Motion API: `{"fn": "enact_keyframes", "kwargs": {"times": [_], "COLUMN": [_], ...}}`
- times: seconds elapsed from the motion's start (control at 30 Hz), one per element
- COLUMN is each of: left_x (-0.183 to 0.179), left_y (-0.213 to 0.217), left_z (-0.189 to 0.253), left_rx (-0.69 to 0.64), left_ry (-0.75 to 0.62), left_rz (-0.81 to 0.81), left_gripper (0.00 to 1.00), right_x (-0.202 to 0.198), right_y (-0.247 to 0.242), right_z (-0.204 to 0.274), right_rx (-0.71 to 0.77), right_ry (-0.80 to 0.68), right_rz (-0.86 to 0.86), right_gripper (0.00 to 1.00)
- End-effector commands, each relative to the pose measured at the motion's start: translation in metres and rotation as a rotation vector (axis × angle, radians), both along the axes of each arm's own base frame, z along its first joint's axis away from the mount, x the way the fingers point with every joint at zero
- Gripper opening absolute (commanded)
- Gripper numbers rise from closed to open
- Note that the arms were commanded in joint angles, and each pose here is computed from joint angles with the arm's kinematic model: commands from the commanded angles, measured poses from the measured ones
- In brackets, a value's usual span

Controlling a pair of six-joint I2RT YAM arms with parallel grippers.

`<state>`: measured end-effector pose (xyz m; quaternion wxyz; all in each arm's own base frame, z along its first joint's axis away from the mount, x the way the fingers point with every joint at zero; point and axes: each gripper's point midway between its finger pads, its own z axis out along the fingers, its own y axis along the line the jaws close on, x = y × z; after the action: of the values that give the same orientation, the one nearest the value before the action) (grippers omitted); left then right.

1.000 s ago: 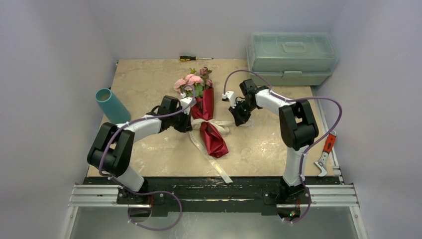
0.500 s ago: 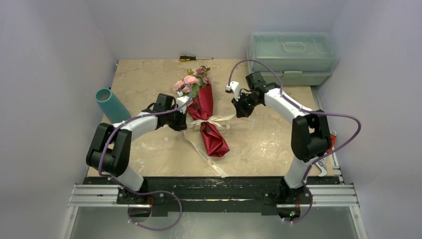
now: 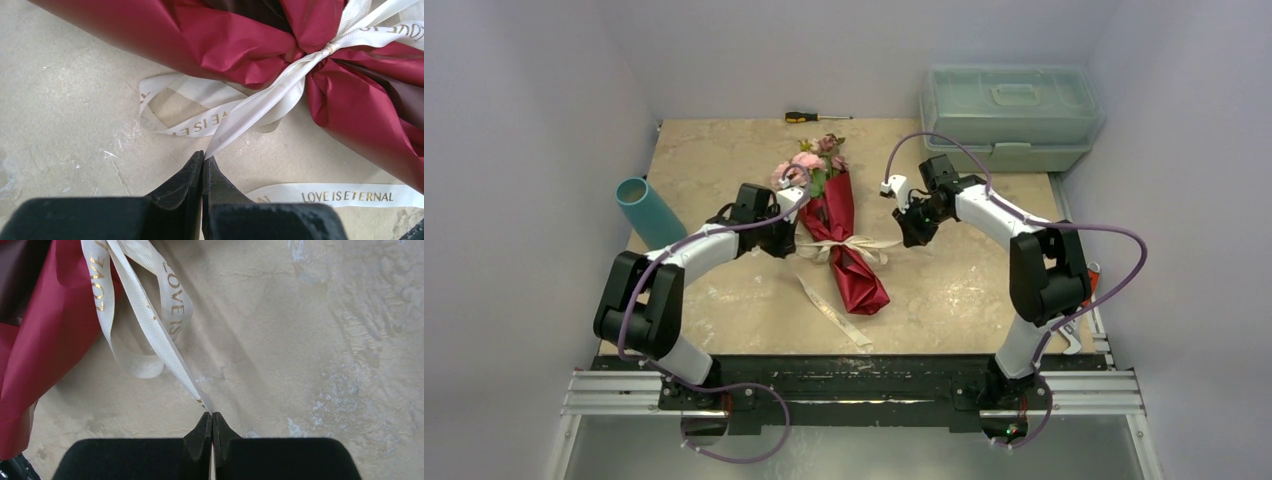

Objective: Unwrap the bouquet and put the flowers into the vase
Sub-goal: Untie the ribbon from the wrapping paper.

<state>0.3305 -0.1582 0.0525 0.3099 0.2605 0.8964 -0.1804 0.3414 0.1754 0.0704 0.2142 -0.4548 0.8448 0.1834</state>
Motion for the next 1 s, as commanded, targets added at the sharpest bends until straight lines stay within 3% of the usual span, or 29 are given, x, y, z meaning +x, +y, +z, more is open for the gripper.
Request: {"fn": "enact_keyframes", "kwargs": {"times": [0.0, 0.43, 0.5, 0.6, 0.63, 0.7, 0.8, 0.87, 0.97], "left_x": [0.015, 0.028, 0.029, 0.023, 0.021, 0.022, 0.027, 0.025, 0.015], "left_y": [0.034, 0.058, 0.053, 0.023, 0.013, 0.000, -0.018, -0.038, -0.083], "left_z": [0.005, -0.002, 0.003, 0.030, 0.045, 0.076, 0.121, 0.137, 0.137], "left_rx": [0.130, 0.230, 0.201, 0.059, 0.014, -0.048, -0.111, -0.118, -0.094], "left_ry": [-0.043, -0.042, -0.046, -0.093, -0.123, -0.203, -0.376, -0.461, -0.526], "left_rz": [0.084, 0.146, 0.126, -0.043, -0.099, -0.162, -0.244, -0.312, -0.458], "left_gripper": [0.00, 0.00, 0.00, 0.00, 0.11, 0.61, 0.94, 1.00, 1.00], "right_x": [0.008, -0.007, -0.010, -0.013, -0.014, -0.015, -0.018, -0.020, -0.021], "right_y": [-0.035, -0.038, -0.034, -0.029, -0.026, -0.021, -0.016, -0.012, -0.005], "right_z": [-0.016, -0.021, -0.015, -0.005, -0.002, 0.002, 0.002, 0.000, -0.001], "right_rx": [-0.109, -0.086, -0.063, -0.028, -0.010, 0.020, 0.047, 0.063, 0.081], "right_ry": [-0.034, -0.003, 0.001, 0.012, 0.019, 0.033, 0.058, 0.075, 0.087], "right_rz": [-0.054, -0.056, -0.057, -0.071, -0.075, -0.085, -0.097, -0.100, -0.094], "right_gripper": [0.00, 0.00, 0.00, 0.00, 0.00, 0.00, 0.00, 0.00, 0.00]}}
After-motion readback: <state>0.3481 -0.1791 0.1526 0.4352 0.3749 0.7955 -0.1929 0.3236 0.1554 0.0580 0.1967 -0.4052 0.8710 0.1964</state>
